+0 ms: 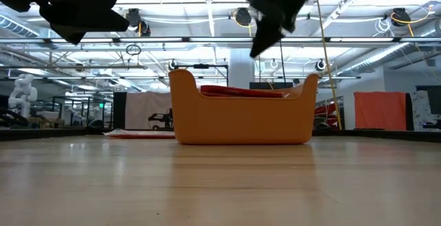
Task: Sort popcorn bags into baskets
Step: Put the red popcorn bag into the orange bin
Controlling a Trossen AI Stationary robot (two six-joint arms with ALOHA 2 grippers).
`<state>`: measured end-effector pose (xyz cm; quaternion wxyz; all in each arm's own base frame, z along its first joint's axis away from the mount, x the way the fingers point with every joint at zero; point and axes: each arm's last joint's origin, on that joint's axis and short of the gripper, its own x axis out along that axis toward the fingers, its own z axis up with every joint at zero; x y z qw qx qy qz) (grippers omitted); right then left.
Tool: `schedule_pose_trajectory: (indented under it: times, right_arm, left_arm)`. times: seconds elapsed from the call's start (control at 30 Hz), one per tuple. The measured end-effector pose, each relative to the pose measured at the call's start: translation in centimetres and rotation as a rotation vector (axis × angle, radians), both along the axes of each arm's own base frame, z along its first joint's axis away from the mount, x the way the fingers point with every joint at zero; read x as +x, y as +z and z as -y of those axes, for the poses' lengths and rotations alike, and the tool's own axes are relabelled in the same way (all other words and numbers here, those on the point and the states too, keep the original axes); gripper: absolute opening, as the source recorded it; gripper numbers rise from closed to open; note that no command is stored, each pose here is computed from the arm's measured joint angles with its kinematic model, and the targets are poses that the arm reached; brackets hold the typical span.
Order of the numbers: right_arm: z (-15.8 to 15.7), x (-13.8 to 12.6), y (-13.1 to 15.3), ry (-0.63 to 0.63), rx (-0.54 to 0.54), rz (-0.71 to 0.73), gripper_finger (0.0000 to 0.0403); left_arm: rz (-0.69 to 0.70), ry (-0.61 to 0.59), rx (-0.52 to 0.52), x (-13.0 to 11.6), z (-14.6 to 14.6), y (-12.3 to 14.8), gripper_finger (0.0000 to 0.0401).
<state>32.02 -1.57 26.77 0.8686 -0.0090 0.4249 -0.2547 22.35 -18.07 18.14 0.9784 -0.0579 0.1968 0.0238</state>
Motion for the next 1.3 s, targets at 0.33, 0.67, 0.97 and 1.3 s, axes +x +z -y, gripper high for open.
schedule_pose_trajectory:
  times: [0.33, 0.67, 0.97, 1.3]
  right_arm:
    - [3.5, -1.7, -6.1, -0.066, 0.059, -0.051, 0.0001]
    - [3.5, -1.4, -7.3, -0.016, 0.048, 0.051, 0.0]
    - [3.5, -0.7, -6.9, 0.018, 0.042, 0.125, 0.0]
    - [-2.4, -0.4, -2.4, 0.124, 0.063, 0.309, 0.0]
  left_arm:
    - [-0.003, -0.021, -0.011, -0.1, 0.2, 0.0, 0.0186]
    - [0.004, -0.023, -0.013, 0.0, 0.2, 0.1, 0.0186]
    - [0.004, -0.023, -0.01, 0.0, 0.2, 0.1, 0.0186]
    - [0.002, -0.021, -0.016, -0.1, 0.2, 0.1, 0.0186]
